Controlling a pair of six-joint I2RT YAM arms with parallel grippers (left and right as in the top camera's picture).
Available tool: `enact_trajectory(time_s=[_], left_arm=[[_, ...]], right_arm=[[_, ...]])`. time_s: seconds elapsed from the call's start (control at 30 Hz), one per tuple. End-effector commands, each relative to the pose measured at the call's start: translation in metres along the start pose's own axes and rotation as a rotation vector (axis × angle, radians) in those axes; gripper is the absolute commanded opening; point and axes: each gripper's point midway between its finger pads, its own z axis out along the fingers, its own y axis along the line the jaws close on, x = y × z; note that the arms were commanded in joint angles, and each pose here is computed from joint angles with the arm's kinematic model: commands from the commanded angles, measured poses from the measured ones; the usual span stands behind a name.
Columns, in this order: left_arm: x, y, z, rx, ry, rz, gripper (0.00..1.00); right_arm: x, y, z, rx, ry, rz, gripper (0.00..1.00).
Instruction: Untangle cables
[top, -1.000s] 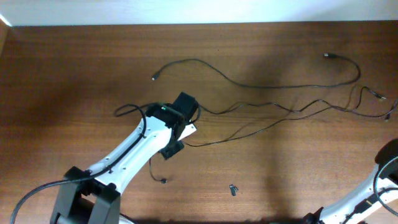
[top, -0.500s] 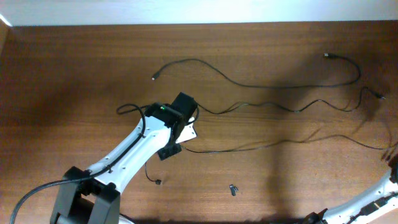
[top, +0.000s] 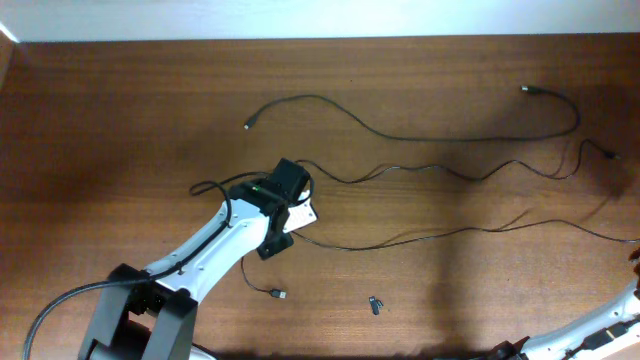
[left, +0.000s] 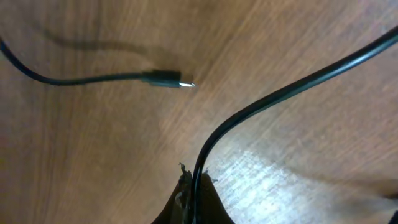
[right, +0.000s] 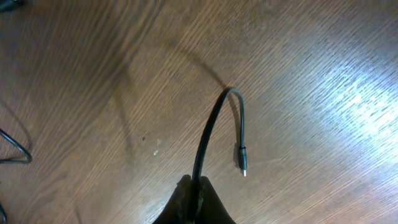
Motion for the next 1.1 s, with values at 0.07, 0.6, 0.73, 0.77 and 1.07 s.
enact_trajectory(time_s=[0.07,0.6,0.73,0.77,1.07], left_arm=[[0.007,0.026,0.003,-0.022,-0.039,-0.094,0.00],[0.002,0.026,0.005,0.050,-0.109,-0.144,0.95],[0.002,0.026,0.005,0.047,-0.107,-0.144,1.00],[0.004,0.028,0.005,0.038,-0.099,-0.145,0.99],[-0.008,0.087,-0.085,-0.257,-0.328,-0.229,1.00]], right_arm=[[0.009,0.001,0.023,-0.009,0.039,0.011,0.04],[0.017,0.002,0.035,-0.020,0.064,0.014,0.64],[0.014,0.001,0.036,-0.020,0.054,0.013,0.99],[0.014,0.001,0.035,-0.020,0.053,0.013,0.99],[-0.017,0.023,-0.068,-0.084,-0.205,-0.039,0.99]])
